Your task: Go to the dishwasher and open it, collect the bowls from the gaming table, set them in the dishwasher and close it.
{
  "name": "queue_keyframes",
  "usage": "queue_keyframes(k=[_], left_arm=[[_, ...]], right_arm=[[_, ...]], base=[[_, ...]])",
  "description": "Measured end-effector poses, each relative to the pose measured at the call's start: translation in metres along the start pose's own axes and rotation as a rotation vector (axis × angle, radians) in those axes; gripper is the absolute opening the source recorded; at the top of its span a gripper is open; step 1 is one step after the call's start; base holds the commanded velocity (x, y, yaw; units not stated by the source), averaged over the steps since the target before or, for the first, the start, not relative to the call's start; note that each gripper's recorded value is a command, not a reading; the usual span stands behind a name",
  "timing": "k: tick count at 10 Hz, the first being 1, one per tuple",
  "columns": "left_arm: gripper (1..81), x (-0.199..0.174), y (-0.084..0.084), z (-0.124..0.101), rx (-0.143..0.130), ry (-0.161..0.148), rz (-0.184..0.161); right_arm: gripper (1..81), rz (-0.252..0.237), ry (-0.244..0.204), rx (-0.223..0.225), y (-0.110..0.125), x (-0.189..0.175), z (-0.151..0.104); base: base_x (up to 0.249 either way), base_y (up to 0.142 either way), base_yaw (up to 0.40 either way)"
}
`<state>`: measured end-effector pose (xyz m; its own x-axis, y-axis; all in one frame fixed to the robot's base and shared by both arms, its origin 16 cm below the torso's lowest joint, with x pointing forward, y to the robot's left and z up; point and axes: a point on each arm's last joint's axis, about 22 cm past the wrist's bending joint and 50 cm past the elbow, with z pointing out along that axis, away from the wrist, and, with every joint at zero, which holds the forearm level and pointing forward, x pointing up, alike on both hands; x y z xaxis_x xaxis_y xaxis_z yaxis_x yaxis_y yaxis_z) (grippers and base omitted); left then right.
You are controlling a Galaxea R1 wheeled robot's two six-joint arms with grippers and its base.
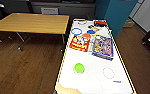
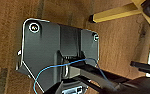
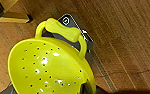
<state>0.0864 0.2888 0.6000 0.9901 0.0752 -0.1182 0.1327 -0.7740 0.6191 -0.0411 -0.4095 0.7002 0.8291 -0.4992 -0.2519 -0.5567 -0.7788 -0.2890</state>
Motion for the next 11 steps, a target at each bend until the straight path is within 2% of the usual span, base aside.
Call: queue_keyframes(k=[2,4,6,7,9,11], left_arm=[[81.1,0.065,0.021,-0.026,-0.029,0.075,0.014],[81.1,0.126,0.056,-0.043,-0.086,0.147,0.032],[81.1,0.187,0.085,-0.061,-0.122,0.211,0.071],[81.1,0.21,0.102,-0.068,-0.14,0.215,0.086],[81.1,0.263,0.138,-0.085,-0.171,0.244,0.134],[81.1,0.292,0.169,-0.087,-0.192,0.215,0.151]], right_arm=[[1.0,-0.004,0.049,0.014,-0.003,-0.002,0.014],[1.0,0.002,0.043,0.054,-0.019,-0.013,0.032],[1.0,0.004,0.038,0.088,-0.034,-0.019,0.043],[1.0,-0.002,0.044,0.09,-0.034,-0.017,0.045],[1.0,-0.007,0.053,0.079,-0.029,-0.013,0.043],[1.0,-0.011,0.057,0.068,-0.024,-0.009,0.039]], base=[[0.0,0.0,0.0],[0.0,0.0,0.0],[0.0,0.0,0.0],[0.0,0.0,0.0],[0.0,0.0,0.0],[0.0,0.0,0.0]])
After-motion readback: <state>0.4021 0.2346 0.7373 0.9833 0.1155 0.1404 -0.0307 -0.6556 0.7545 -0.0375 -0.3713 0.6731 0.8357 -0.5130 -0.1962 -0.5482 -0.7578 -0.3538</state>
